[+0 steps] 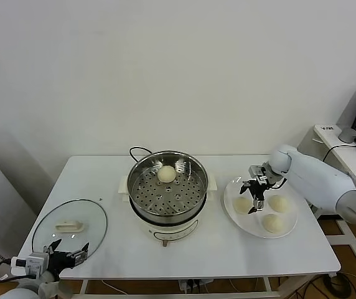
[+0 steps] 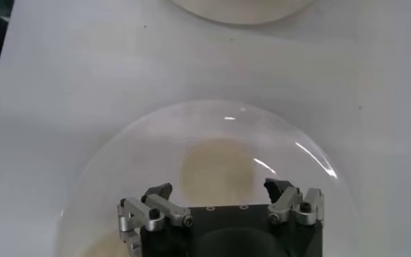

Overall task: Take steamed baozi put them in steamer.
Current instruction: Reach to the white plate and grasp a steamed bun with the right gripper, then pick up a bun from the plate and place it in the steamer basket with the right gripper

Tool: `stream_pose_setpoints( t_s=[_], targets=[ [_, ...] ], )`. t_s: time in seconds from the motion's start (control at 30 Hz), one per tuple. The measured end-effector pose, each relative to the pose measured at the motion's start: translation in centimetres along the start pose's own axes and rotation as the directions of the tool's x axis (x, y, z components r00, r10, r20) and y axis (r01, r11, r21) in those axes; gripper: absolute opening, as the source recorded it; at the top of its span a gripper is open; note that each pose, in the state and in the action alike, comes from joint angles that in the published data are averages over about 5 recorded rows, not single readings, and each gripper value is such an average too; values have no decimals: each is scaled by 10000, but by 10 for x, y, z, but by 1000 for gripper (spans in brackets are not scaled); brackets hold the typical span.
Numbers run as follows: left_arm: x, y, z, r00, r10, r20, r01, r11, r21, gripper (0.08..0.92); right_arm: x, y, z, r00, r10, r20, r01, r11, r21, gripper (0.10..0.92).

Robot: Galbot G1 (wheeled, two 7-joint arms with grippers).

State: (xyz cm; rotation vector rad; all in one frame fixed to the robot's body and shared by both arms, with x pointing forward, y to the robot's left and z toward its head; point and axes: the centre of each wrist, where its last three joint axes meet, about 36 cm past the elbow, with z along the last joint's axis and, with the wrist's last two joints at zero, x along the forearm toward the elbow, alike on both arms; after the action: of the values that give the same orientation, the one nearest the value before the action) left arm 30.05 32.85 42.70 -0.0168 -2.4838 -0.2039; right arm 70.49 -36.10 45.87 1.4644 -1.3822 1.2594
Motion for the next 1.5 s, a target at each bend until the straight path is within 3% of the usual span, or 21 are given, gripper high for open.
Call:
stream_pose_setpoints(
  t_s=[0.23, 0.4, 0.63, 0.93, 1.2, 1.5],
  targets=[
    [0, 0, 1, 10000, -10, -15, 10, 10000, 8, 823, -4, -1, 0, 10000, -43, -43, 42, 10000, -54, 558],
    [1, 1, 1, 10000, -27, -5, 27, 10000, 22, 823, -2, -1, 0, 9999, -112, -81, 112, 9999, -85, 498],
    [3, 1, 1, 10000, -78, -21, 78, 10000, 16, 823, 29, -8, -6, 9998, -93, -160, 93, 9999, -43, 492],
    [7, 0, 0, 9999, -104, 32, 104, 9999, 11, 823, 129, -31, -56, 9991, 404, 155, -406, 9991, 95, 492],
    [8, -3, -2, 9999, -38, 105, 38, 10000, -23, 823, 206, -38, -113, 9898, 918, 1093, -888, 9956, -314, 492],
    [7, -6, -4, 9999, 32, 142, -31, 10000, -79, 823, 224, -41, -183, 9652, 1207, 2319, -1009, 9903, -957, 492]
  ],
)
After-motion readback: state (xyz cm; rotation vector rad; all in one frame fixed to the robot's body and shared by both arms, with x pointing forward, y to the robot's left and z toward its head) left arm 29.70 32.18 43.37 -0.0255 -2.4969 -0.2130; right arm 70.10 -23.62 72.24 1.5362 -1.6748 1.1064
